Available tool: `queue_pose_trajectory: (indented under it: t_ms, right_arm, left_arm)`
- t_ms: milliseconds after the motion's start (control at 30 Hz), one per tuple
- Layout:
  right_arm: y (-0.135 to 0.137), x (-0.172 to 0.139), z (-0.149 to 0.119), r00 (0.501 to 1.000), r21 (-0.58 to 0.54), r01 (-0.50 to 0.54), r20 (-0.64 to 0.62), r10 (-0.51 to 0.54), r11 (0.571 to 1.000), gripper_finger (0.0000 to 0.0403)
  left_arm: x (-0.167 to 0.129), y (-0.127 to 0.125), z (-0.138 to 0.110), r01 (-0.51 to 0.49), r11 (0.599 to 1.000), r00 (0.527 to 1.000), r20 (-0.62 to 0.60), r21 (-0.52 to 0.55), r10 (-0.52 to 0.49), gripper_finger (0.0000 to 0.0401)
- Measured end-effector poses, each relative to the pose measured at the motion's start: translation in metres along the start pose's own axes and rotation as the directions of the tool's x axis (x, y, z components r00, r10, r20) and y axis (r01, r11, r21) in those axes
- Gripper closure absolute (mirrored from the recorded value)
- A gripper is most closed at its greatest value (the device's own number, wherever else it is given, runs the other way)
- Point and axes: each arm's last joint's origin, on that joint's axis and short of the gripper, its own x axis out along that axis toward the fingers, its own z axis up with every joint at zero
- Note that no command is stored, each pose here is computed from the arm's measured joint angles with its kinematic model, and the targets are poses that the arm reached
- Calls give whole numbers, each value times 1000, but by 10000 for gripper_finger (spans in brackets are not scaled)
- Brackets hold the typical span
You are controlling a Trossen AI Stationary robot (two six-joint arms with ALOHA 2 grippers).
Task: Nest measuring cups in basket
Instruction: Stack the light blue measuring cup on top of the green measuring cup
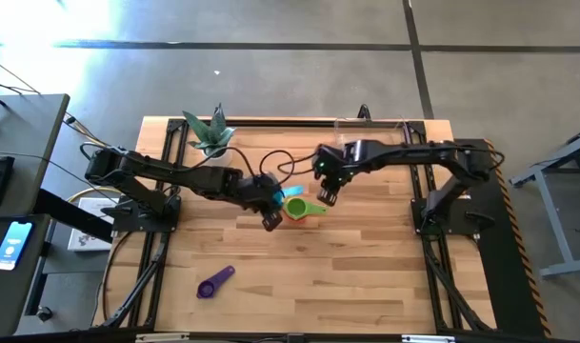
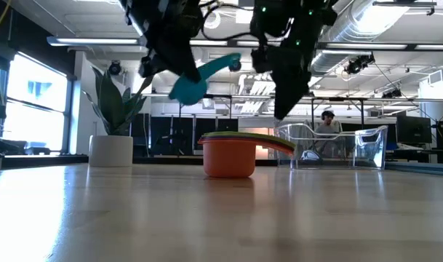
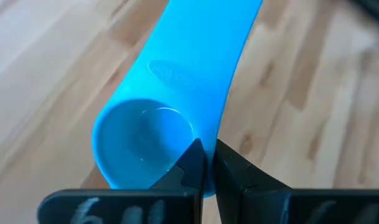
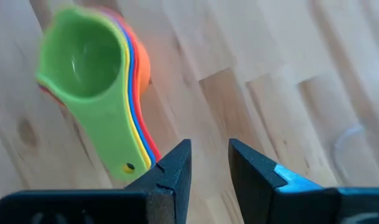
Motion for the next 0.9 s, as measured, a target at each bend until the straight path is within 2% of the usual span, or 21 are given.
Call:
queue_pose_trajectory:
  t_ms: [233, 467, 733, 900]
  right_arm:
    - [-4, -42, -6, 990, 155, 33, 129, -53, 987, 304]
    - [-11, -78, -17, 956, 304, 111, 229, -185, 946, 304]
    - [-14, -92, -24, 934, 348, 153, 254, -250, 925, 304]
    - [-14, -91, -24, 935, 348, 154, 251, -250, 925, 304]
  left_arm:
    - [-1, -5, 18, 85, 991, 983, 155, 108, -101, 391]
    - [0, 10, 30, 41, 996, 980, 191, 85, -57, 391]
    - [2, 14, 33, 53, 995, 979, 193, 86, -69, 391]
    - [26, 11, 32, 87, 990, 981, 165, 112, -105, 391]
